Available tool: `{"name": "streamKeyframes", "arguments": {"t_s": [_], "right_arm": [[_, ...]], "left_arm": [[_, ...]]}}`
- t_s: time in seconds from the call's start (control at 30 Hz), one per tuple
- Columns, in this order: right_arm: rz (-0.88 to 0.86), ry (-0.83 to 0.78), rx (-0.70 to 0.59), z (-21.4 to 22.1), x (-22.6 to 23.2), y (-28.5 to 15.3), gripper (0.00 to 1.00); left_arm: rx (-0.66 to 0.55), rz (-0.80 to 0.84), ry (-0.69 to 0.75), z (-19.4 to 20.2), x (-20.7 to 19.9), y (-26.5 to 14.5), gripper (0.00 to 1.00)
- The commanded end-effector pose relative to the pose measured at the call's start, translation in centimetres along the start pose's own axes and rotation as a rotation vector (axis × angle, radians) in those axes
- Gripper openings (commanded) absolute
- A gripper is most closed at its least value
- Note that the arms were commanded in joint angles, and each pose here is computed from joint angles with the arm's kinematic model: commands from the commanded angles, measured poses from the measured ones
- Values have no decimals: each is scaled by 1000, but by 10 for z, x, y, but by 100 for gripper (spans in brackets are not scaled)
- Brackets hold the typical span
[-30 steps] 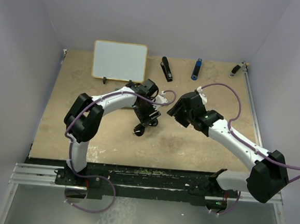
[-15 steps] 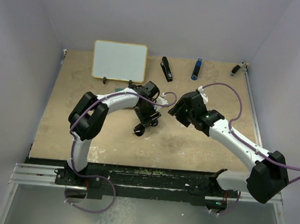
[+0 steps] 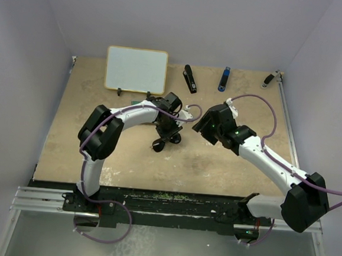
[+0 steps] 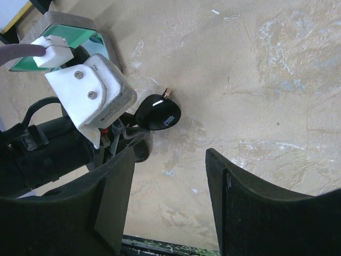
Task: Organize the sunglasses
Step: Pick up the sunglasses from the center of the board.
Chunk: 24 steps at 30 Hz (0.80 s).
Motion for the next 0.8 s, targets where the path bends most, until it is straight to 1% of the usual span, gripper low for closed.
{"name": "streamKeyframes", "arguments": {"t_s": [0.0, 0.17, 0.27, 0.47, 0.6, 0.77], "right_arm": [[-29, -4, -10, -3, 2, -3, 60], [-27, -4, -8, -4, 1, -1, 60], [-23, -3, -9, -5, 1, -1, 60], [-23, -1, -14, -8, 3, 0, 60], [-19, -3, -7, -8, 6, 5, 60], [-10, -1, 11, -7, 8, 15, 59]], "left_arm": [[-30, -7, 35, -8, 4, -2, 22], [-24, 0, 81, -9, 5, -12, 20], [-15, 24, 101, -11, 9, -25, 19], [-43, 60, 182, -12, 31, -53, 18], [-50, 96, 215, -8, 43, -63, 18], [-9, 132, 329, -3, 49, -67, 17]]}}
Point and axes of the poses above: each gripper's point midway between its finger pads, its own y axis out along the fingers, its own x axis along the line the jaws close on, z = x × y, the point moved 8 cm from there along -y, back along the fingers, and after that the axes turned 5 degrees about y, right-handed, at the moved point
